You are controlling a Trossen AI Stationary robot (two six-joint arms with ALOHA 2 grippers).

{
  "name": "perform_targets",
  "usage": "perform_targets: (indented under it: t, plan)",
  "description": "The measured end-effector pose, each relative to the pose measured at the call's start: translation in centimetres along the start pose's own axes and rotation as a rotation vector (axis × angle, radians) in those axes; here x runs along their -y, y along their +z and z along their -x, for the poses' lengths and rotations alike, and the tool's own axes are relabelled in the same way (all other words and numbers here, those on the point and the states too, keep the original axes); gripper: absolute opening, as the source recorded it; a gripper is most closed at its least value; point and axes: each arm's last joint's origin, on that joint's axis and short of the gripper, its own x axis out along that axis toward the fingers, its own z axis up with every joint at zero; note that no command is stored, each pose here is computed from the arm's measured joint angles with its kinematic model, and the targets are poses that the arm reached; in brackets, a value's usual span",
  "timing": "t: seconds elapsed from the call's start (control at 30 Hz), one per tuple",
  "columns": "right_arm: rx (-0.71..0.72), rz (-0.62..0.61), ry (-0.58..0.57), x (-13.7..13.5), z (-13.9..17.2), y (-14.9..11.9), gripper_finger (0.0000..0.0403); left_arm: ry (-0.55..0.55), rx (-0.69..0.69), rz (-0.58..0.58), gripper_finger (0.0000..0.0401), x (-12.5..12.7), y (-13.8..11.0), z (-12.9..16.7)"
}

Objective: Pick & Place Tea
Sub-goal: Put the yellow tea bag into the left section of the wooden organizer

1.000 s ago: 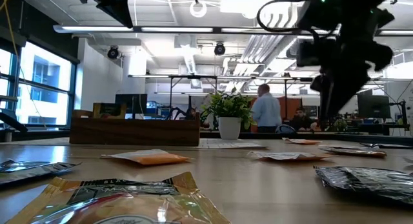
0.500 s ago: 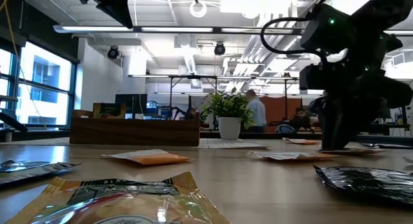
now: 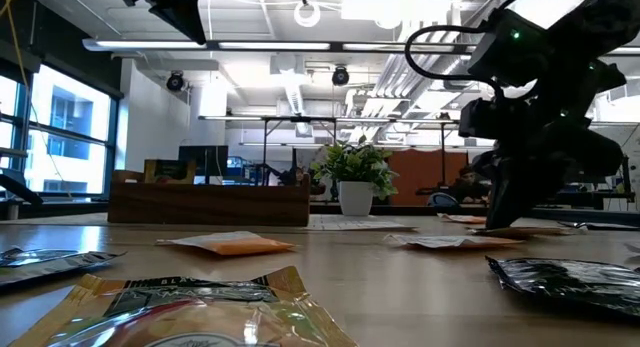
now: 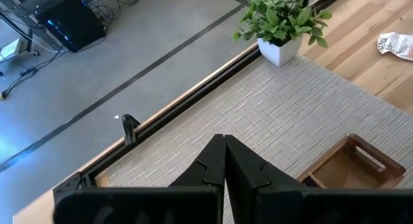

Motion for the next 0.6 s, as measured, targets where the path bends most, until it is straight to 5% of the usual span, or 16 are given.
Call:
perform_targets:
  t: [0.27,0.43,0.6]
  plan:
    - [0.193,0.044,0.056,-0.4,0.0,1.8,0.0010,-0.015,-0.014,-0.001,0.0000,0.0,0.0,0.0]
    - [0.572,-0.002,-0.148,-0.6,1.4,6.2,0.0005,-0.014,-0.012,-0.001,0.0000,0.0,0.0,0.0]
    - [0.778,0.141,-0.366,-1.3,1.4,10.5,0.0002,-0.013,-0.009,-0.002,0.0000,0.1,0.0,0.0]
